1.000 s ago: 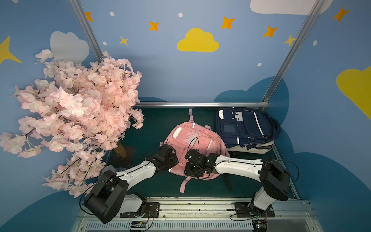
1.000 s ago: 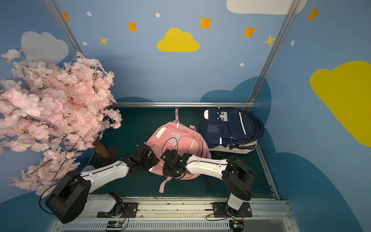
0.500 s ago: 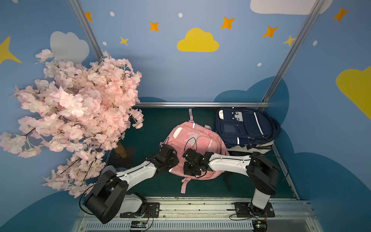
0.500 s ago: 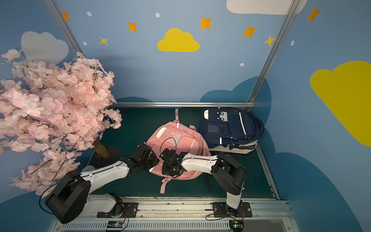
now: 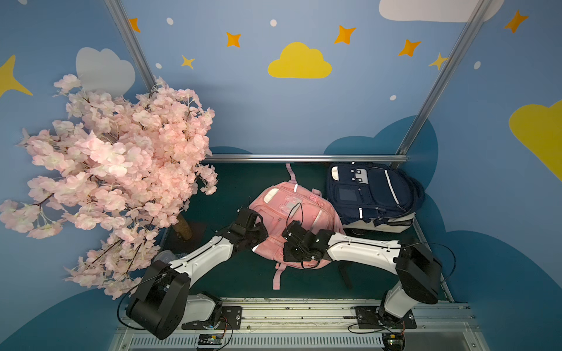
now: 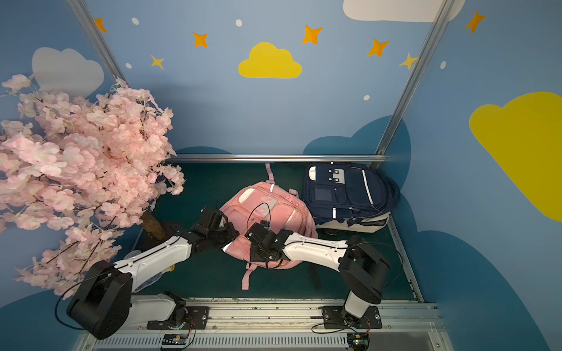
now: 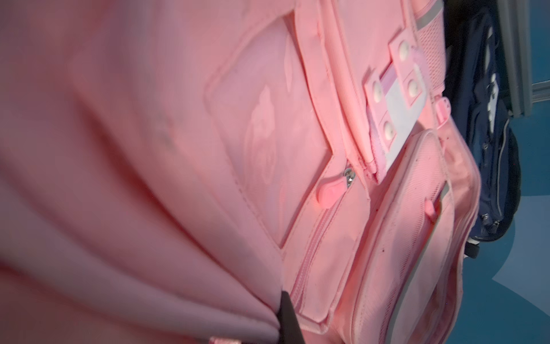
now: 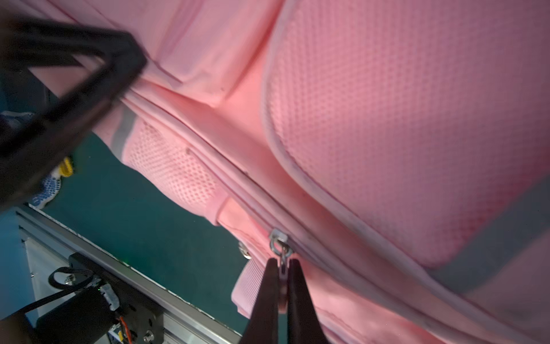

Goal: Zip up the backpack
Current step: Zip the zipper on the backpack.

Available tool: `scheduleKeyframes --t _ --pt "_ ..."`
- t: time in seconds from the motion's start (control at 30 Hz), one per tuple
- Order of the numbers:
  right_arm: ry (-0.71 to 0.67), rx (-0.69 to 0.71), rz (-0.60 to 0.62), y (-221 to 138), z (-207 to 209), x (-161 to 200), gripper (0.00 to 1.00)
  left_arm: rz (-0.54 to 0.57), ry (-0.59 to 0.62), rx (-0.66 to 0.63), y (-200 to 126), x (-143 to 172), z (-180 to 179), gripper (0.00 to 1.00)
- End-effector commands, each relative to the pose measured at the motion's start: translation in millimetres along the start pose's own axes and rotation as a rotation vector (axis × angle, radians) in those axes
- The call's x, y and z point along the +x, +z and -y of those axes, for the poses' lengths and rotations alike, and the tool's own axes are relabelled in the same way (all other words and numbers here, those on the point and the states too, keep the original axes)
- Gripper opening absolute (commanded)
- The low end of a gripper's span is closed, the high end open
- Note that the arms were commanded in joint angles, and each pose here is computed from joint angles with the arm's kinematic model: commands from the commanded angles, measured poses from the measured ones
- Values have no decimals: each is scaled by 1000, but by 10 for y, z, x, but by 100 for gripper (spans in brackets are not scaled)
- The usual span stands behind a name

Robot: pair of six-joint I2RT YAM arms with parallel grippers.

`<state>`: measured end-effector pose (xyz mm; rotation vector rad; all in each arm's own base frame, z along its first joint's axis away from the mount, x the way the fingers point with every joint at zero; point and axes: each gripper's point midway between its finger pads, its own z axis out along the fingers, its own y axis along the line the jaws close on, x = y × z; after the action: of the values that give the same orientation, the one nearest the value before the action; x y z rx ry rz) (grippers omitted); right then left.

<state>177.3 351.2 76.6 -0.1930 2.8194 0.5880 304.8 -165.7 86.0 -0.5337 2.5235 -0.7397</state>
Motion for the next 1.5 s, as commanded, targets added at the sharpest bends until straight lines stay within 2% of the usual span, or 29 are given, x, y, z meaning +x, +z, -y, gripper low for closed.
scheduleKeyframes --t 0.0,0.2,0.3,0.37,0.53,0.6,0.73,0.87,1.07,1.23,1.47 --pt "-40 175 -43 -142 501 212 0 118 50 -56 -45 -439 -67 3" --pt "-37 202 -28 -213 666 238 0 131 36 -72 18 -665 -77 3" --pt "-62 141 -8 -211 495 152 0 87 34 -53 84 -616 -33 5" --pt "-88 74 5 -207 286 76 0 55 32 -40 114 -534 -10 13" --pt "-159 -43 59 -241 -159 -117 0 4 42 -24 -22 -170 51 53" --pt "-182 -78 87 -284 -284 -189 0 2 44 -21 -123 -28 47 60" --pt "-225 -104 114 -310 -402 -239 0 -18 24 -4 -246 267 27 65" --pt "-266 -136 95 -232 -497 -186 0 -41 2 33 -197 444 43 64" --pt "-330 -156 91 -223 -592 -100 0 -69 -15 40 12 511 18 54" --pt "-379 -113 63 -200 -544 33 0 -53 -3 68 72 436 120 41" --pt "-365 -20 22 -168 -290 162 0 -35 -28 63 82 259 41 12"
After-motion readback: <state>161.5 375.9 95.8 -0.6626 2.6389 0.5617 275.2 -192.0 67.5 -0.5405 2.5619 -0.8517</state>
